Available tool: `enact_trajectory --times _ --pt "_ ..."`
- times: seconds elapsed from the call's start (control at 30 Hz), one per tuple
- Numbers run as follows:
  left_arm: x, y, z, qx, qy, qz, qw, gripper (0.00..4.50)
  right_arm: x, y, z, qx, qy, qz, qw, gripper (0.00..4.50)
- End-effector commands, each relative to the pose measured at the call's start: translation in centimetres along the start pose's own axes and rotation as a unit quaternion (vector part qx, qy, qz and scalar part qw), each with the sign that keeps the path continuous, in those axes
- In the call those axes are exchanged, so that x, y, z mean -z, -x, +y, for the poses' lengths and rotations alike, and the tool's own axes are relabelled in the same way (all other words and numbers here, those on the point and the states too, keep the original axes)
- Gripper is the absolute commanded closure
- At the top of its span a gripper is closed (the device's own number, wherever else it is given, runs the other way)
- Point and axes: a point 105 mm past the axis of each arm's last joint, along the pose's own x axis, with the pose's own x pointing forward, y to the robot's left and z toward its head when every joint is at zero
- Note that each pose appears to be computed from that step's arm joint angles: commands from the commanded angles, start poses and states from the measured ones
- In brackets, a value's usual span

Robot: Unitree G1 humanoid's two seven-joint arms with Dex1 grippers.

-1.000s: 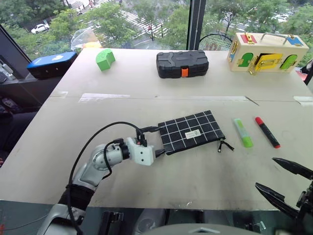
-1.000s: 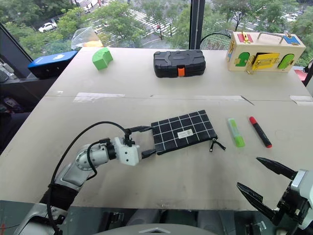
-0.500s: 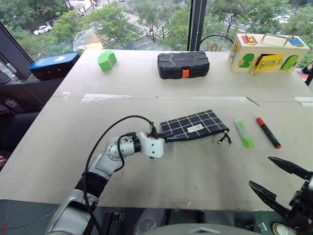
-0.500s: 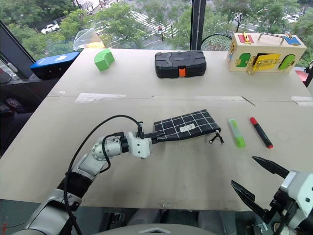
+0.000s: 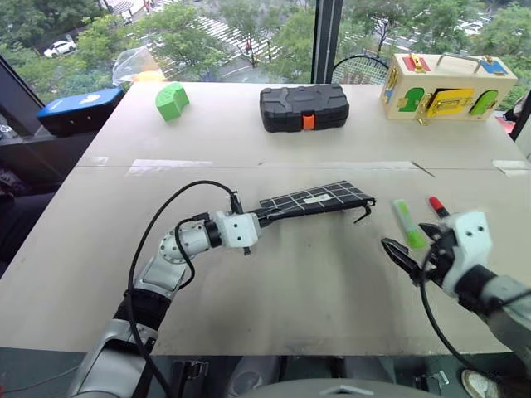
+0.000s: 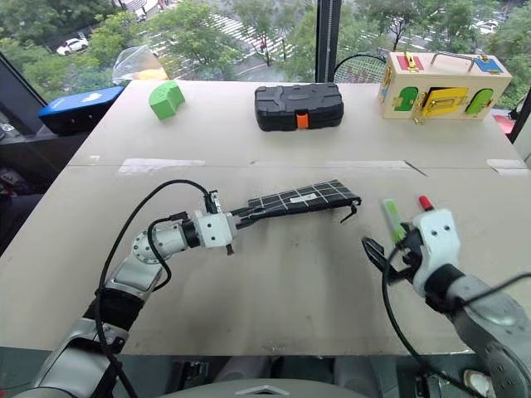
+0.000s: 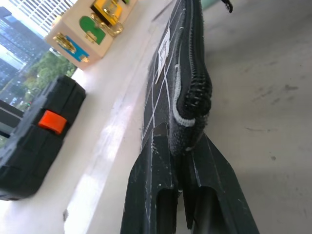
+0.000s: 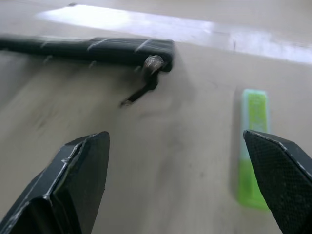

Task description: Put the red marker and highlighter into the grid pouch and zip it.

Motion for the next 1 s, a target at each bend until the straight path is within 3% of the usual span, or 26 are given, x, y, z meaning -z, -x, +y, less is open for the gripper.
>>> enact_trajectory --times 0.03,0.27,0.57,0.6,1.0 --pt "-1.3 0.1 0.7 -0.019 -0.017 -0.016 1.0 4.43 -0.4 -1.8 0.1 -0.001 -0.037 0.022 0.999 0.0" --pt "-2.2 0.0 0.0 -0.021 -0.018 -0.016 1.0 4.43 -1.4 -5.1 0.9 -0.018 -0.07 0.035 0.997 0.0" --pt "-3.4 -0.4 -0.3 -0.021 -0.015 -0.017 1.0 4.5 -1.6 -6.2 1.1 -0.022 -0.066 0.04 0.997 4.23" --pt "-3.4 -0.5 -0.3 -0.021 -0.016 -0.016 1.0 4.5 -1.6 -6.2 1.2 -0.023 -0.063 0.04 0.997 4.43" --pt "-2.4 -0.8 -0.3 -0.004 -0.065 0.024 0.998 4.5 -0.9 -5.4 3.7 -0.096 -0.038 0.091 0.99 4.43"
